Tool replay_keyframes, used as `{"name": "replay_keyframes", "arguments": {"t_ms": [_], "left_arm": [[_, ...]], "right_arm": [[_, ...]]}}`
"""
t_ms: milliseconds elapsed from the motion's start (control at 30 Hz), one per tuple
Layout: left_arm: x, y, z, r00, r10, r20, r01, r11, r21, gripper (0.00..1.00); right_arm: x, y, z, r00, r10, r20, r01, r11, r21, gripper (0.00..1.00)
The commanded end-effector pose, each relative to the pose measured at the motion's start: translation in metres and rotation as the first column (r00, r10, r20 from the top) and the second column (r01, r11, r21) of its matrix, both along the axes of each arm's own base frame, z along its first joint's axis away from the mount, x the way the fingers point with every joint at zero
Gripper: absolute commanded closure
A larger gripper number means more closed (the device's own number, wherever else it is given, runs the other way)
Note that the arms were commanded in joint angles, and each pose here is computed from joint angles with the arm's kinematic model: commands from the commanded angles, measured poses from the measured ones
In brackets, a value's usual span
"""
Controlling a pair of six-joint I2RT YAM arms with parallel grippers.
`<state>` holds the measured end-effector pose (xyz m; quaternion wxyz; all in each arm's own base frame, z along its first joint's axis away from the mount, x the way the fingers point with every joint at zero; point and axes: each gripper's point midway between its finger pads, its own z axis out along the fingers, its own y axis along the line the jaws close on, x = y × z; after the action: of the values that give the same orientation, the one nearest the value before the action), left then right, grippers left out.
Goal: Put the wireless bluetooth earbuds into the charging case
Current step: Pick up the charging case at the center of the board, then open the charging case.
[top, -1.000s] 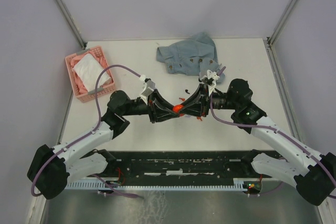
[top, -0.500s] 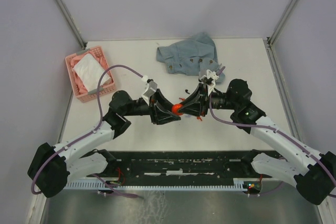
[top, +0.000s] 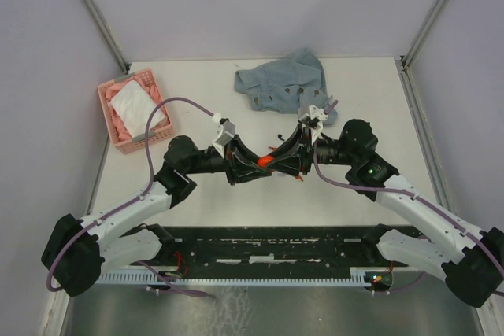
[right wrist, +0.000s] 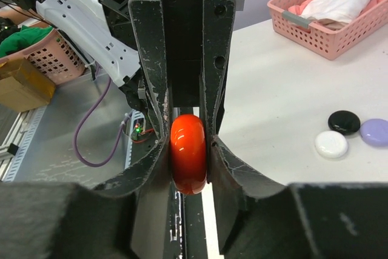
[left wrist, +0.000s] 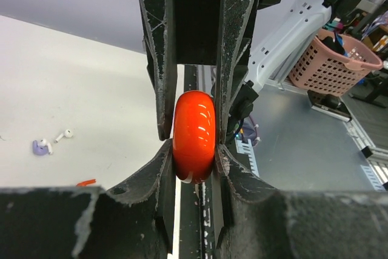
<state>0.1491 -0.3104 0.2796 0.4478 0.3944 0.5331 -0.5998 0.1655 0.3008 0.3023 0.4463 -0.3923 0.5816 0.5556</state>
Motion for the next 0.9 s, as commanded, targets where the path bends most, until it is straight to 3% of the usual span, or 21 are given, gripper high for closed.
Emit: {"name": "replay_keyframes", "arguments": {"t_ms": [0, 633, 867], "left_arm": [[-0.005, -0.001, 0.006, 0.991, 0.001, 0.132, 0.001, 1.0, -0.016, 0.97], [-0.014, -0.001, -0.028, 0.958, 0.024, 0.285, -0.046, 0.996, 0.07, 0.97], [0.002, 0.0, -0.04, 0.955, 0.11, 0.277, -0.137, 0.987, 0.079, 0.97]], "right_arm": [[0.007, -0.002, 0.013, 0.996, -0.055, 0.07, 0.054, 0.998, 0.017, 0.58], [0.015, -0.014, 0.003, 0.986, -0.132, 0.099, 0.138, 0.989, -0.056, 0.47], [0.021, -0.015, -0.008, 0.985, -0.162, 0.066, 0.168, 0.979, -0.112, 0.45]]}}
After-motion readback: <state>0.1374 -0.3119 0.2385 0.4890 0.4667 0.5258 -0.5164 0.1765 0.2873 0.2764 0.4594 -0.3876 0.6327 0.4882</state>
